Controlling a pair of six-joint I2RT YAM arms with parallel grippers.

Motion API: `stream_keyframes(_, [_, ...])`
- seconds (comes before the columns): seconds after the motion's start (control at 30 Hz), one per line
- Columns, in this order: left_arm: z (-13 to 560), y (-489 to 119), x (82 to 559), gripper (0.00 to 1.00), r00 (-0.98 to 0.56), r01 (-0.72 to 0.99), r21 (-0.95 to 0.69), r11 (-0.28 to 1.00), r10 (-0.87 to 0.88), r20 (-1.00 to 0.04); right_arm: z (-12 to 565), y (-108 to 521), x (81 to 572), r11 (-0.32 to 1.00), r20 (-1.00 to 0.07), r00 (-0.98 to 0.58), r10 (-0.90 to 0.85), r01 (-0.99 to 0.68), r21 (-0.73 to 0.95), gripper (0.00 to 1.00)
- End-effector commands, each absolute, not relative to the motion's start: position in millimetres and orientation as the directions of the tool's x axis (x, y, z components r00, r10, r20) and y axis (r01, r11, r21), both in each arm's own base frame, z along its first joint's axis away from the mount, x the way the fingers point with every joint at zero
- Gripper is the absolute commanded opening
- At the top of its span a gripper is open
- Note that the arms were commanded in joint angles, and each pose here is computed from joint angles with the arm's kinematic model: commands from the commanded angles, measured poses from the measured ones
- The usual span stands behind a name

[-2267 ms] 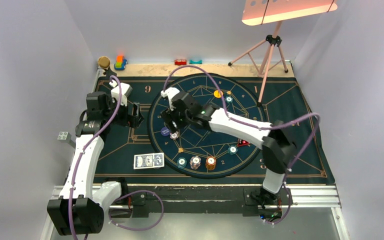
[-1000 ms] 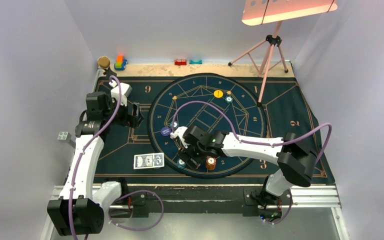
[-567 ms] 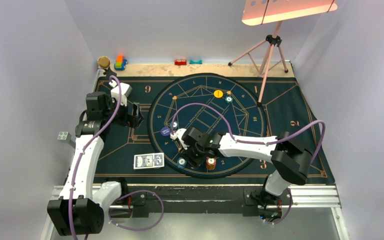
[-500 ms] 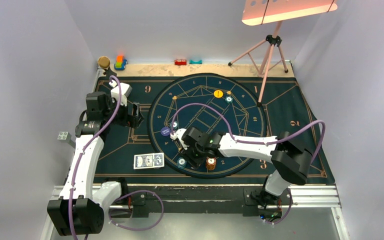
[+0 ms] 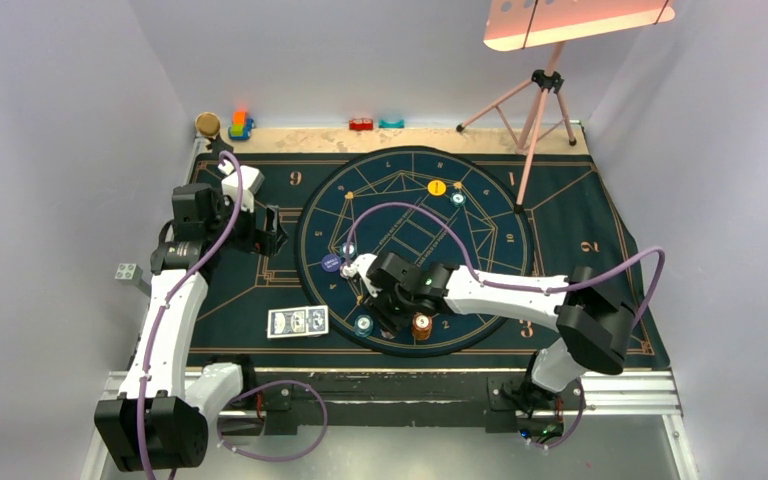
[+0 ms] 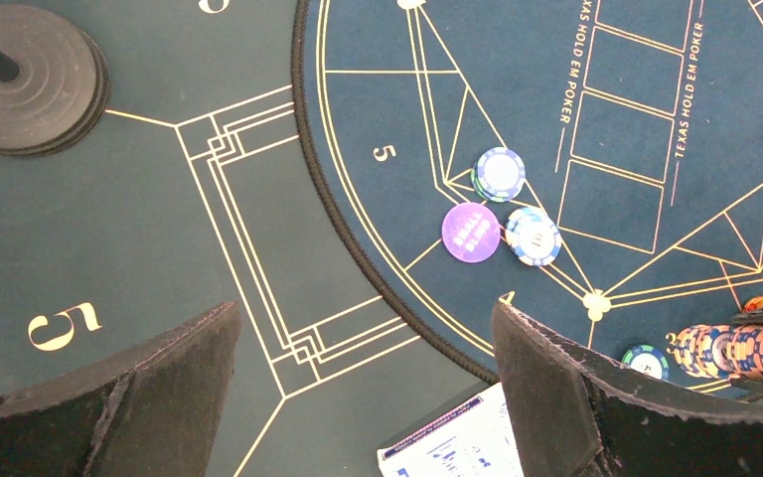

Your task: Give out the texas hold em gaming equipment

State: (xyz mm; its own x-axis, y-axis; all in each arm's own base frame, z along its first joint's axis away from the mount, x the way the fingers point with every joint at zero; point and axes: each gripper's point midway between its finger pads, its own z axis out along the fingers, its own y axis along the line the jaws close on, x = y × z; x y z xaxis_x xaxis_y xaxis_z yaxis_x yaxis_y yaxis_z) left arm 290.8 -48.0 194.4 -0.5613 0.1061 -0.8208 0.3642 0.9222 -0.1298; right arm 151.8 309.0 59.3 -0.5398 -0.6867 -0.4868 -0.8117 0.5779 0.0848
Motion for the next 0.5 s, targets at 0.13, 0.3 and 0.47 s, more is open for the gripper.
stream_keyframes(0.13, [198.8,-49.0,290.1,1.00,-0.534,0.386,-0.119,0.915,0.117,-0.837,116.6,306.5,205.4,0.691,-0.615,-0.551,-0.564,-0.722,0.012,0.00])
stream_keyframes(0.3, [198.5,-49.6,290.1,1.00,-0.535,0.388,-0.121,0.913,0.117,-0.837,154.3,272.7,292.6,0.862,-0.706,-0.623,-0.338,-0.506,0.034,0.00])
stream_keyframes(0.47, [197.1,-49.6,290.3,1.00,-0.539,0.388,-0.123,0.913,0.116,-0.834,151.7,222.3,384.4,0.969,-0.710,-0.692,-0.133,-0.240,0.053,0.00])
